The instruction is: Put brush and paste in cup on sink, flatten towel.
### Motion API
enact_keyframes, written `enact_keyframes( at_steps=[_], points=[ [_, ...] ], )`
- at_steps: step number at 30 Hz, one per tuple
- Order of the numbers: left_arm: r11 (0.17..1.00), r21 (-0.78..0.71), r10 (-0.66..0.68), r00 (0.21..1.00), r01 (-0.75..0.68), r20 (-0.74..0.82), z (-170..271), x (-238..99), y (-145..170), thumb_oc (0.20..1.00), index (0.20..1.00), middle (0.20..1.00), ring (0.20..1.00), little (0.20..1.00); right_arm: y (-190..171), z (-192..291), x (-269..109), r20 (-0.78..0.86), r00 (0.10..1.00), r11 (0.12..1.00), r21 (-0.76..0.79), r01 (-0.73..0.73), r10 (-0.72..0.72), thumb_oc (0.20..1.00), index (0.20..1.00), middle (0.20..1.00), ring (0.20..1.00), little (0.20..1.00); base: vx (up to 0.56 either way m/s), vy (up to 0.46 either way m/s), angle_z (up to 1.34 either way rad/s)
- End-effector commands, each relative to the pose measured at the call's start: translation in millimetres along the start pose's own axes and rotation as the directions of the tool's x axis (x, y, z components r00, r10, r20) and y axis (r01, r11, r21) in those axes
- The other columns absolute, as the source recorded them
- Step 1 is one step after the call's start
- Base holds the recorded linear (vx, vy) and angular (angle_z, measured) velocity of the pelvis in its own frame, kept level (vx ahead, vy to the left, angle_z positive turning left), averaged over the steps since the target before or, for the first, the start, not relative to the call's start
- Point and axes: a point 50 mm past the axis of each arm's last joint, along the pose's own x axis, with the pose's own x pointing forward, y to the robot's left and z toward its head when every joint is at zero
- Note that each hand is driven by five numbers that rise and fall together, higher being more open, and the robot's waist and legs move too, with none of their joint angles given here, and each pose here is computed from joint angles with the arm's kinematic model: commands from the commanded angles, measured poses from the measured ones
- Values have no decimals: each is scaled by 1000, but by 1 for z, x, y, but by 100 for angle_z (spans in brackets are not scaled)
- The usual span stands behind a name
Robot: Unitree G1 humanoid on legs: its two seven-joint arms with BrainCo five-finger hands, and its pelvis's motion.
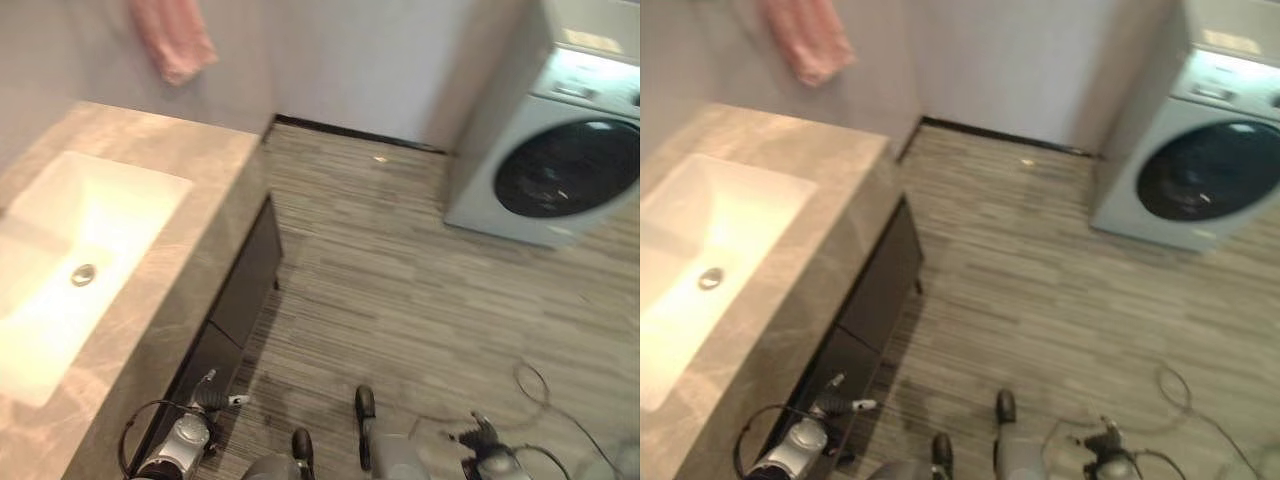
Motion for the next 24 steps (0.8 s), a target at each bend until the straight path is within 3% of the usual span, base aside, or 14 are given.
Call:
enact_keyframes(
  at_steps=[1,8,18,24],
  points=[
    [995,-56,86,996,-87,-20,-4,1,12,1000,1000,1000,1000,1000,-15,-10,1,-23,998,998,-23,50,-51,1000,1000,1000,1000,1000,134,-27,14],
    [982,-176,45,993,-63,-106,-15,-4,-5,1000,1000,1000,1000,1000,-14,-31,-5,-96,995,998,50,44,-39,1000,1000,1000,1000,1000,128,-101,12],
    [967,-249,38,997,-56,-74,2,1,-5,1000,1000,1000,1000,1000,-36,-14,0,-14,996,993,70,90,-89,1000,1000,1000,1000,1000,37,-145,4],
    [967,-247,45,994,-69,-101,-3,0,-9,1000,1000,1000,1000,1000,-36,-7,1,12,996,996,34,86,-87,1000,1000,1000,1000,1000,474,95,-31]
  ],
)
